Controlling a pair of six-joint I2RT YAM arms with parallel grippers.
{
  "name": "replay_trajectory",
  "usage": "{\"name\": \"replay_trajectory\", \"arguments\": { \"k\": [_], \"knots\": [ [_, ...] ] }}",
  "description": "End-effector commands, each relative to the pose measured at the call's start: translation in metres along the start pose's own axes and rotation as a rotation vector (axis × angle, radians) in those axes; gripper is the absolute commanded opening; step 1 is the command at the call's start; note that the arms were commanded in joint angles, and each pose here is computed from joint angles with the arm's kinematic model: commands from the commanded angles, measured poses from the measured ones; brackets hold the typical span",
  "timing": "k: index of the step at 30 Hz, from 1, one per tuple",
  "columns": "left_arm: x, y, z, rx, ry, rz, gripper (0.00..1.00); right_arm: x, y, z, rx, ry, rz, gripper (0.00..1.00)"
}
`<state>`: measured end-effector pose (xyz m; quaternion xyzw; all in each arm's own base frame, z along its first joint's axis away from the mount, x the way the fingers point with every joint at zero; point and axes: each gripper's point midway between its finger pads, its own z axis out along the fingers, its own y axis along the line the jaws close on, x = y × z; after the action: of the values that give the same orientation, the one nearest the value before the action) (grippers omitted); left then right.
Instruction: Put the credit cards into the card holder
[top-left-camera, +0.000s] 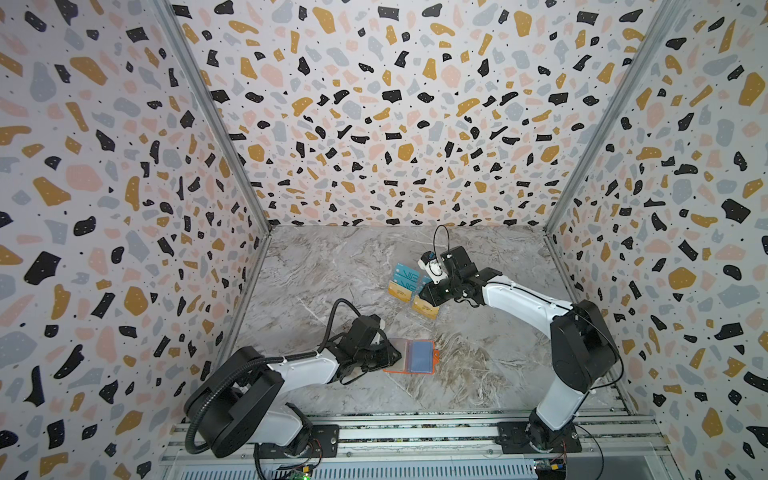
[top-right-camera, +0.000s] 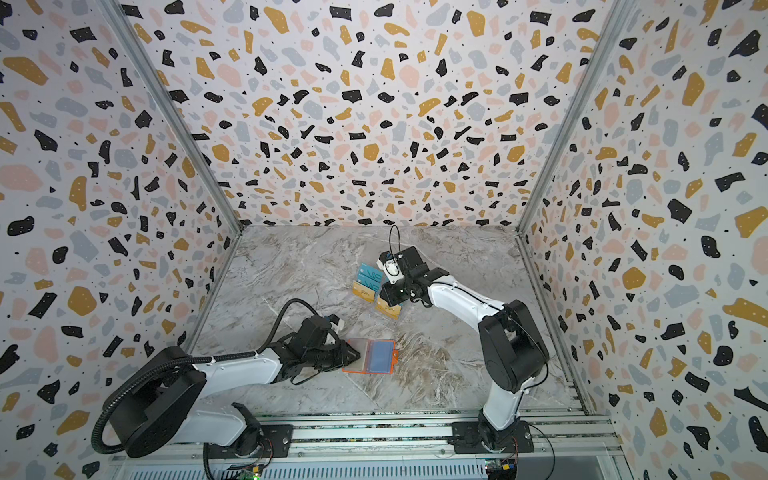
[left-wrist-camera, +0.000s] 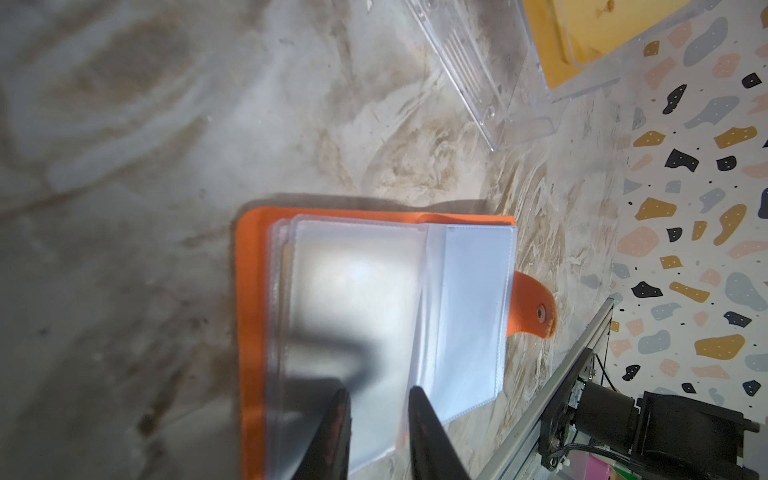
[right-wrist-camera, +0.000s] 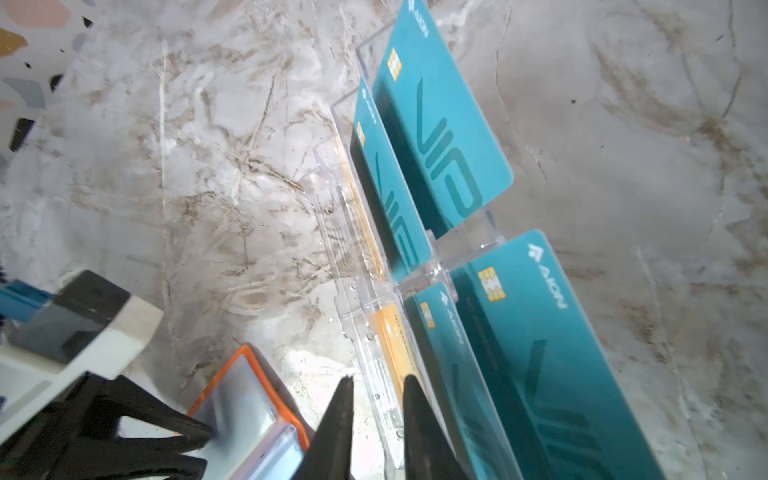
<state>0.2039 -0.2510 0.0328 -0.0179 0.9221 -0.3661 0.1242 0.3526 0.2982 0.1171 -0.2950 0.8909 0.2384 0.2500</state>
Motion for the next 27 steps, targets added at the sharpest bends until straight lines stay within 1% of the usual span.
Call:
{"name": "replay_trajectory", "arguments": {
  "k": [1,4,8,13,23,27],
  "knots": [
    [-0.002,0.0,-0.002,-0.01,-0.015,0.018,0.27,0.0,-0.004,-0.003,0.036,0.04,-0.053,0.24],
    [-0.002,-0.001,-0.002,-0.006,-0.016,0.014,0.27,0.002,-0.008,-0.003,0.05,0.048,-0.058,0.27],
    [-0.003,-0.002,-0.002,-0.003,-0.016,0.015,0.27,0.005,-0.01,-0.001,0.061,0.057,-0.068,0.34],
    [-0.004,-0.004,-0.001,0.004,-0.018,0.013,0.27,0.007,-0.009,0.002,0.048,0.065,-0.08,0.36],
    [-0.006,-0.005,-0.003,-0.009,-0.016,0.02,0.27,-0.025,0.002,-0.022,0.04,-0.012,-0.121,0.35],
    [-0.006,-0.005,-0.004,-0.011,-0.016,0.02,0.27,-0.019,-0.007,-0.015,0.074,0.018,-0.124,0.35]
  ]
}}
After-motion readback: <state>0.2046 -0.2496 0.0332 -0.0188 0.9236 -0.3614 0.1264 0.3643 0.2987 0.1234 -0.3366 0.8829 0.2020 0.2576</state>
